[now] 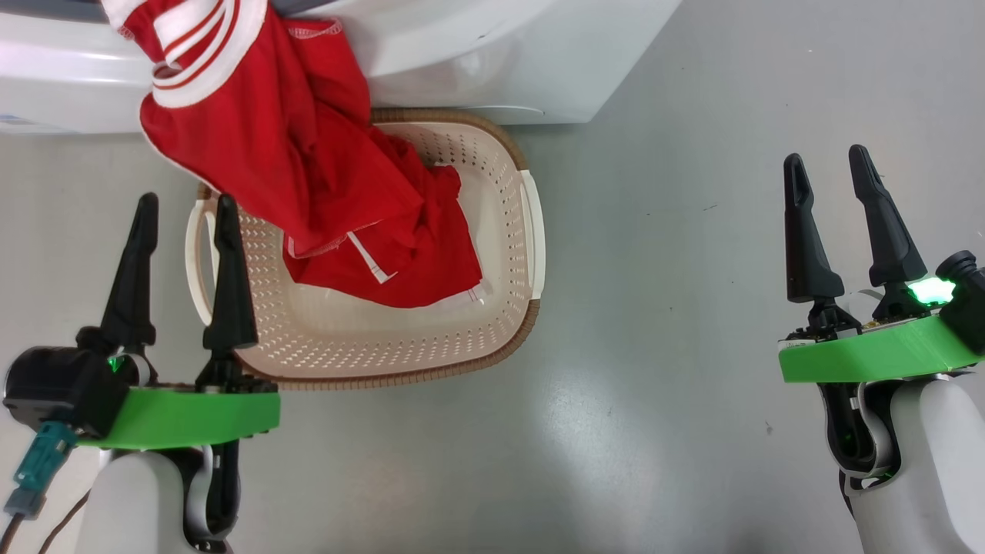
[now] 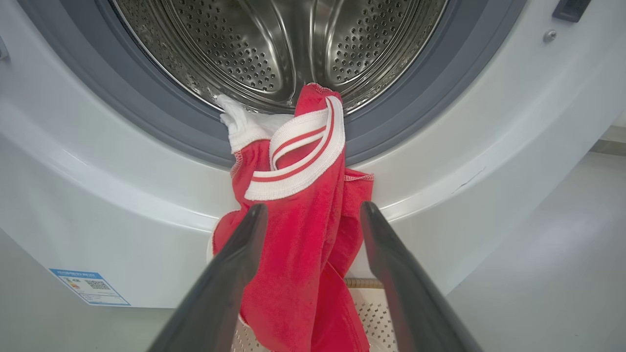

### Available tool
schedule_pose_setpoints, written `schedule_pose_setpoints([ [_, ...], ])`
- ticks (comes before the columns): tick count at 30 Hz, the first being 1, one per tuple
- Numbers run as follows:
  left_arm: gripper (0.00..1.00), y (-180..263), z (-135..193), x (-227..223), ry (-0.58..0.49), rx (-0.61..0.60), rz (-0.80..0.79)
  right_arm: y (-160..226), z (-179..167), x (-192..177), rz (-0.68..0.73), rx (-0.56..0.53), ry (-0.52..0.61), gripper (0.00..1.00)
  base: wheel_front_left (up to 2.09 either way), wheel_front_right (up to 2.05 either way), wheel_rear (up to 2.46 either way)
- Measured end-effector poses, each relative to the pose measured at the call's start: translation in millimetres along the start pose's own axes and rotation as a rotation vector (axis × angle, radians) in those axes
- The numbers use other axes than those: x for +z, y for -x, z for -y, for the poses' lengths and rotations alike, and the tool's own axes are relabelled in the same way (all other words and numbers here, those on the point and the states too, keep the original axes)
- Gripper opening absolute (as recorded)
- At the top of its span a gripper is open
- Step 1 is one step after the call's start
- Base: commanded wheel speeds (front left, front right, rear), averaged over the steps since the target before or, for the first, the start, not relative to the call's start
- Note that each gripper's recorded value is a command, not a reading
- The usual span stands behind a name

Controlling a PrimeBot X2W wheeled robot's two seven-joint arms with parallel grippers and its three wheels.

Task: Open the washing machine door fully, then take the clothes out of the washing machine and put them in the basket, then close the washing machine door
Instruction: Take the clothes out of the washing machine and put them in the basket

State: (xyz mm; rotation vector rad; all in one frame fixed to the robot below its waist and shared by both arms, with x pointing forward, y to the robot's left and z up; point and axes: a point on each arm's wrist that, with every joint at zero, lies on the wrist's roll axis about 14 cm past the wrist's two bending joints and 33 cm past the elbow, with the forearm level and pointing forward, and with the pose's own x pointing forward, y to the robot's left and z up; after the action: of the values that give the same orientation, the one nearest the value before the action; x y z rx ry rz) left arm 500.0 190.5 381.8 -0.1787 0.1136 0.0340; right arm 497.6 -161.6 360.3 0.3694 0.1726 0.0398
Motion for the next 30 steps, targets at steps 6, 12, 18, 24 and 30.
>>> schedule_pose_setpoints([
  [6, 1.0, -1, 2, 0, -0.001, -0.001, 0.001, 0, 1, -1, -0.003, 0.0, 0.003, 1.0, 0.0, 0.0, 0.0],
  [12, 1.0, -14, 7, 13, -0.007, -0.026, 0.047, -1, 1, -3, -0.006, 0.001, 0.001, 1.0, 0.0, 0.0, 0.0],
  [18, 1.0, -46, 15, 36, -0.035, -0.075, 0.116, -2, 2, -6, -0.011, -0.001, 0.0, 1.0, 0.0, 0.0, 0.0],
  [24, 1.0, -82, 28, 47, -0.061, -0.134, 0.139, -2, 5, -10, -0.019, -0.008, 0.001, 1.0, 0.0, 0.0, 0.0],
  [30, 1.0, -112, 40, 36, -0.085, -0.173, 0.066, 0, 10, -13, -0.027, -0.023, 0.002, 1.0, 0.0, 0.0, 0.0],
])
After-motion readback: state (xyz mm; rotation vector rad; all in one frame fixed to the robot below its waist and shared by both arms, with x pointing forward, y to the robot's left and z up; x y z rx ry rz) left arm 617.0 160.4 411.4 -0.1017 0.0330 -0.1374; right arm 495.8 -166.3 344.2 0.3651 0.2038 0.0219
